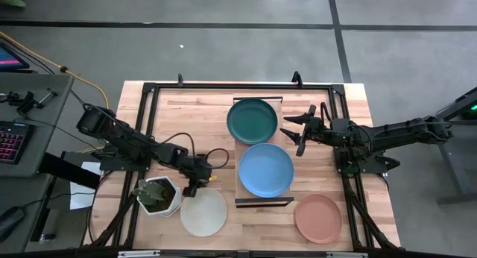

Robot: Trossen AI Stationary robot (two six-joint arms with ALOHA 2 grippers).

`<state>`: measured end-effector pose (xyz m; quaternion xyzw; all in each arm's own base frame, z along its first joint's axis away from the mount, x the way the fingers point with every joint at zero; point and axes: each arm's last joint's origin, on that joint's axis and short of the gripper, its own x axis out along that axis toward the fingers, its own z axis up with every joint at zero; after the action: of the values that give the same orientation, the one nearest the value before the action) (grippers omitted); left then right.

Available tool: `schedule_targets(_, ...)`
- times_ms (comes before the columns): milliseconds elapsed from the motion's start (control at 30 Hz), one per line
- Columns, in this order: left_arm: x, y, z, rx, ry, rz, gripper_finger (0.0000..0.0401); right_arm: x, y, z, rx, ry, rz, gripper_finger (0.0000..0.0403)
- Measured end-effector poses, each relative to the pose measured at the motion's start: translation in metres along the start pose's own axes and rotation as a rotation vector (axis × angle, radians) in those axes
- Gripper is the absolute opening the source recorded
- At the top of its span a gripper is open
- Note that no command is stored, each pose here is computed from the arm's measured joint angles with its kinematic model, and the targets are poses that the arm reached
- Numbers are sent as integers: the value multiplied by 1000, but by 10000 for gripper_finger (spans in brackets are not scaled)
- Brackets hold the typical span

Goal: Place and stack plates onto a shelf
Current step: Stack the white plate on top of the green plate

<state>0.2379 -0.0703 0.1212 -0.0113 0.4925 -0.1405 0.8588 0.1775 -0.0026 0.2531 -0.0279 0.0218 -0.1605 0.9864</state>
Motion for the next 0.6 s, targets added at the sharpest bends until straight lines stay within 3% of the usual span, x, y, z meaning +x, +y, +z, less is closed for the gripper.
schedule_targets(200, -15, 2, 1, -9, -19, 45, 145, 0, 0, 0, 0, 0, 0, 199)
schedule_targets(400, -26, -7, 11, 10, -120, -78, 145, 0, 0, 0, 0, 0, 0, 199)
schedule_targets(600, -20, -15, 13, 38, -145, -74, 145, 0, 0, 0, -1, 2, 0, 199)
